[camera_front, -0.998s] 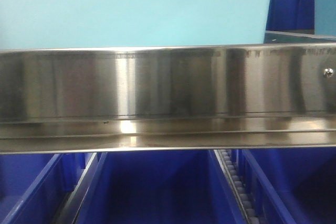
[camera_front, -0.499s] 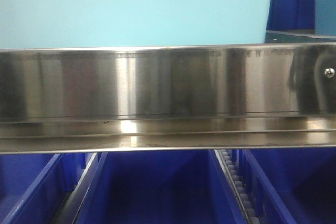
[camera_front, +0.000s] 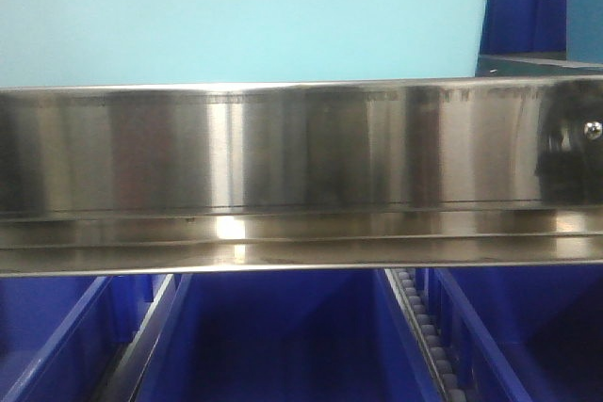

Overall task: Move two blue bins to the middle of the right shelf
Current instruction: 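Close both grippers on opposite walls of the teal bin, then lift the teal bin up off the shelf with both grippers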

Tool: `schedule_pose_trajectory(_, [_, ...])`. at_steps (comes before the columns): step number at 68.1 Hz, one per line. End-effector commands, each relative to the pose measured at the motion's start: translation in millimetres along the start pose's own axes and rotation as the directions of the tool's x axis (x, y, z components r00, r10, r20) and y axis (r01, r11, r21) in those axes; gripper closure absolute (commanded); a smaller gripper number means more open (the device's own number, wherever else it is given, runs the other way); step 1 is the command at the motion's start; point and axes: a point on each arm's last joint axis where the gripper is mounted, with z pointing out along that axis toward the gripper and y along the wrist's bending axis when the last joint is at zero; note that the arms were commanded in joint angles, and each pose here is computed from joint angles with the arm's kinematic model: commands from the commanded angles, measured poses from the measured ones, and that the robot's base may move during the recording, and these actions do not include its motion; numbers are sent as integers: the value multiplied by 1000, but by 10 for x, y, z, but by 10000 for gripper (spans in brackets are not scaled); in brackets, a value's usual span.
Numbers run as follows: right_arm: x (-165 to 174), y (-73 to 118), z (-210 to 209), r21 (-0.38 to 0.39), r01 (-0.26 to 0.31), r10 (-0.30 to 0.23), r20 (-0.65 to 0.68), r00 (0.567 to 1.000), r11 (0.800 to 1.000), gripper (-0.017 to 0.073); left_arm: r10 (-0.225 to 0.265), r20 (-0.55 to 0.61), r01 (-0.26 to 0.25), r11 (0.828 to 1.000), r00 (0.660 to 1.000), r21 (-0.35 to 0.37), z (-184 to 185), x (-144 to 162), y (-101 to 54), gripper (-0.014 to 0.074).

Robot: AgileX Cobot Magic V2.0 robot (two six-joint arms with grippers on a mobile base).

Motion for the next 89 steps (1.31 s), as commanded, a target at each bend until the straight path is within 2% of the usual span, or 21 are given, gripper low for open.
schedule_pose_trajectory(1, [-32,13,94,1,-12,12,-9,1000,1000,0,-24,-39,25,1000,999,14,178,-42,5,15])
schedule_pose_trajectory(8, [-39,29,221,-1,-14,14,-40,999,1000,0,-66,-88,71,996,994,56,365,-58,26,15])
schedule_pose_trajectory(12, [-36,28,291,5,-14,14,-63,998,1000,0,-78,-110,84,995,991,54,461,-64,57,15])
schedule_pose_trajectory(19, [-43,29,373,8,-16,16,-77,997,1000,0,-64,-140,71,996,988,45,594,-68,57,15])
schedule_pose_trajectory(36, [-76,36,415,3,-31,31,-52,998,1000,0,-65,-183,75,996,981,51,774,-69,38,33])
schedule_pose_trajectory(40, [-76,36,425,4,-31,31,-54,998,1000,0,-65,-183,75,996,981,51,774,-69,38,75])
schedule_pose_trajectory(50, [-66,33,518,12,-31,32,-86,996,999,16,-74,-181,84,995,981,49,770,-73,39,318])
schedule_pose_trajectory(56, [-47,28,573,21,-30,33,-119,992,999,119,-74,-181,84,995,981,49,770,-73,39,505])
schedule_pose_trajectory(62, [-28,24,622,28,-30,34,-150,988,999,327,-74,-181,84,995,981,49,770,-73,39,692])
schedule_pose_trajectory(70, [-26,23,631,30,-30,34,-154,987,999,671,-74,-181,84,995,981,49,770,-73,39,704])
schedule_pose_trajectory(72, [-26,23,631,30,-30,34,-154,987,999,725,-74,-181,84,995,981,49,770,-73,39,704])
schedule_pose_trajectory(89, [-27,24,583,27,-30,33,-144,989,999,713,-75,-171,84,995,983,50,724,-74,41,704])
